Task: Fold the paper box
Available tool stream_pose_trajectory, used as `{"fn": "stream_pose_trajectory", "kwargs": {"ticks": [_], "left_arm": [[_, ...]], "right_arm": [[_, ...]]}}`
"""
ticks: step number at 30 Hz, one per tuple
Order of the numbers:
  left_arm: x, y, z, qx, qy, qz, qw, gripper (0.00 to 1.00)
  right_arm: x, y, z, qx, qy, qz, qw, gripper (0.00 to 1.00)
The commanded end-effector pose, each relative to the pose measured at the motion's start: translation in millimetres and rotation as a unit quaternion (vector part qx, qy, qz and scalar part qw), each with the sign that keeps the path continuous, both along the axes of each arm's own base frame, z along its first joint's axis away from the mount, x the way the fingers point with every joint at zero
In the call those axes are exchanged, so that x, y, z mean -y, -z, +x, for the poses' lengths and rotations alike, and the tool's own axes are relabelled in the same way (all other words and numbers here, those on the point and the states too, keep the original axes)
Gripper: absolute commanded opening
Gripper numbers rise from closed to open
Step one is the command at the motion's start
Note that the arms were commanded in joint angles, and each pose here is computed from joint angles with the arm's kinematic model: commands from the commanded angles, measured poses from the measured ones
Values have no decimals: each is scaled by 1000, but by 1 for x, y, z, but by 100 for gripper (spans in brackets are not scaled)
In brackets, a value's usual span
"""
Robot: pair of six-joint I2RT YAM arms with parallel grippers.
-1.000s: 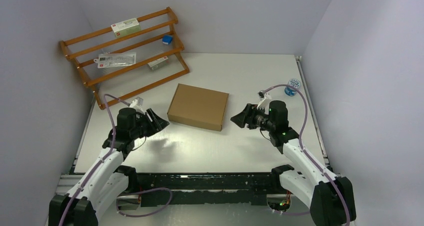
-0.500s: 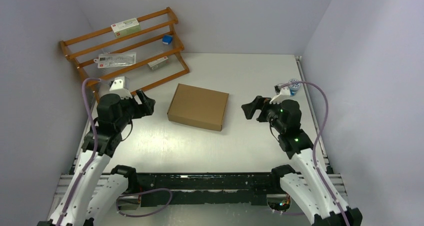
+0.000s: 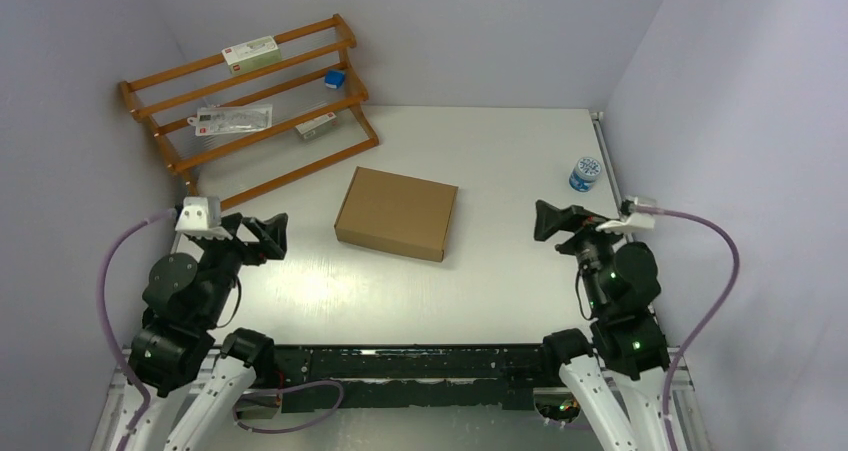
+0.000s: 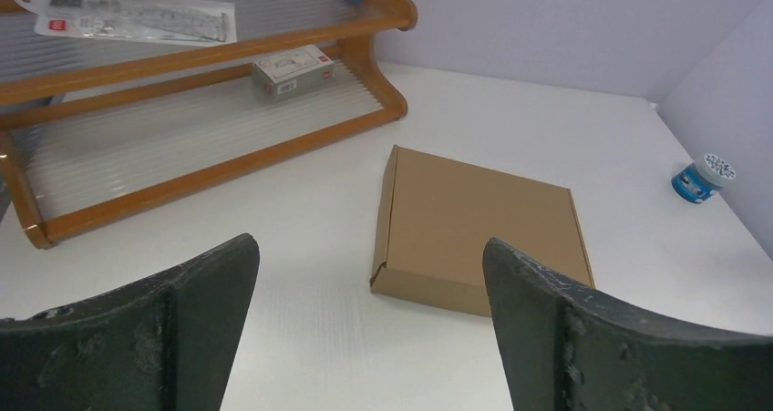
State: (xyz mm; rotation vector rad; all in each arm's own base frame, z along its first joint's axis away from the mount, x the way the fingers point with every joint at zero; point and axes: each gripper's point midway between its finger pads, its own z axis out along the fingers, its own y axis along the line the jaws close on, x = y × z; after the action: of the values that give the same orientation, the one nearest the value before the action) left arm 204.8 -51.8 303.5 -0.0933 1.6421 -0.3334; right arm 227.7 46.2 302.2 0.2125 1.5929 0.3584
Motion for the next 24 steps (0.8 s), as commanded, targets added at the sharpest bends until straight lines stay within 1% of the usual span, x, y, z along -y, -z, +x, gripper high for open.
{"fn": "stream_pose_trajectory", "kwargs": {"ticks": [1, 5, 10, 13, 17, 24], "left_arm": [[-9, 9, -7, 23, -14, 7, 1000, 97], [-8, 1, -9, 49, -8, 8, 999, 97], [-12, 8, -5, 37, -24, 10, 999, 97], [-7, 12, -1, 31, -11, 11, 999, 97], [-9, 14, 3, 26, -20, 17, 999, 97], [-7, 16, 8, 21, -16, 22, 999, 97]], "right_arm": [[37, -3, -21, 17, 82, -23, 996, 100], [42, 1, -33, 33, 83, -41, 995, 100], [45, -2, -38, 60, 84, -46, 994, 100], [42, -3, -37, 55, 79, -41, 994, 100], [31, -5, -38, 58, 45, -56, 996, 100], [32, -11, -44, 70, 42, -58, 995, 100]]}}
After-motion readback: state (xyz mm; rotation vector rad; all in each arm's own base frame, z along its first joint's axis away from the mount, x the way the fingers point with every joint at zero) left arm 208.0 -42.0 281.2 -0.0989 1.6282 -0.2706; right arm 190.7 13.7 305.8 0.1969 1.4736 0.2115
